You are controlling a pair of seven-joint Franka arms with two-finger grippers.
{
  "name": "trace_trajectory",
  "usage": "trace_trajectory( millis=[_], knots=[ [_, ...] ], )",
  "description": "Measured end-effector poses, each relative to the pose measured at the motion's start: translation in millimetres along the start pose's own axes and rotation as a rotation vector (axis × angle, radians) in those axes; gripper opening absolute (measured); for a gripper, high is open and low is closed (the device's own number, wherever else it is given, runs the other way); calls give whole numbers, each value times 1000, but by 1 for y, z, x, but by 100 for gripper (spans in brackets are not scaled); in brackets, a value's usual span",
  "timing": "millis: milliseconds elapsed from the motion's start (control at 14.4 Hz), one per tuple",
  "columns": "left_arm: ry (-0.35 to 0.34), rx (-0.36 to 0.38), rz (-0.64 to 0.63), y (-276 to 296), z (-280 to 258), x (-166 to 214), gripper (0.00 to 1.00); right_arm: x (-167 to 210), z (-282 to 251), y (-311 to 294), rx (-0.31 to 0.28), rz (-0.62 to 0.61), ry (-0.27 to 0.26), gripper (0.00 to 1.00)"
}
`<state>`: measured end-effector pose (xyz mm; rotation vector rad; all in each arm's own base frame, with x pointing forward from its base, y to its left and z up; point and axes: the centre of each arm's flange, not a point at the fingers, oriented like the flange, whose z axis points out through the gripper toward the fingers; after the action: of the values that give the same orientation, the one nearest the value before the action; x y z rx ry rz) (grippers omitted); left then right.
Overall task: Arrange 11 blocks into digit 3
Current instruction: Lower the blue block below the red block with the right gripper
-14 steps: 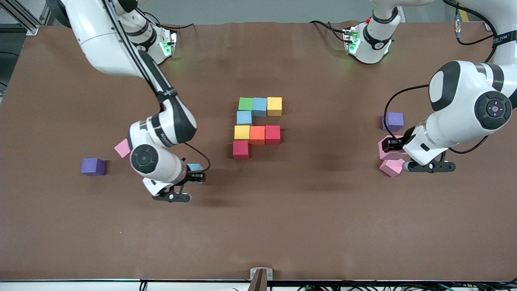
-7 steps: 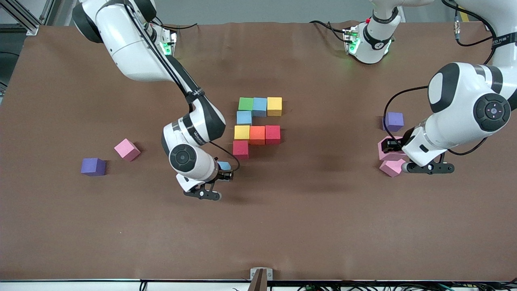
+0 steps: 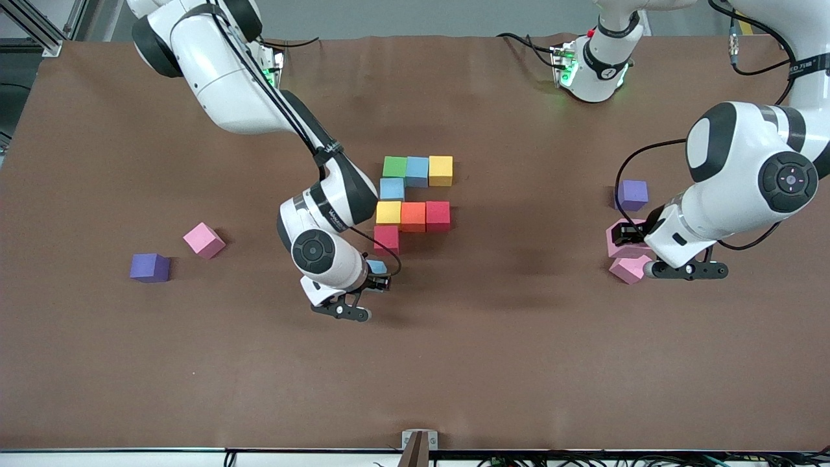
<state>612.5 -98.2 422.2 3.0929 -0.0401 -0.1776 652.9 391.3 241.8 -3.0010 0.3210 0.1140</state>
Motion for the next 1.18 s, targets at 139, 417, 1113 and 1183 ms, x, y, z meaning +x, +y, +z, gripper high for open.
trace_trajectory(
  millis=[139, 417, 1113, 1183],
  knots=[
    [0, 0, -1, 0, 0, 0, 54, -1, 6, -4, 6, -5, 7, 62],
    [-5, 0, -3, -2, 1, 0, 54, -6, 20, -9, 0, -14, 0, 62],
    [-24, 3, -9, -6, 3, -1, 54, -18, 31, -17, -25, -83, -15, 62],
    [-25, 3, -9, -6, 3, -1, 54, -20, 31, -18, -26, -89, -16, 62]
  ],
)
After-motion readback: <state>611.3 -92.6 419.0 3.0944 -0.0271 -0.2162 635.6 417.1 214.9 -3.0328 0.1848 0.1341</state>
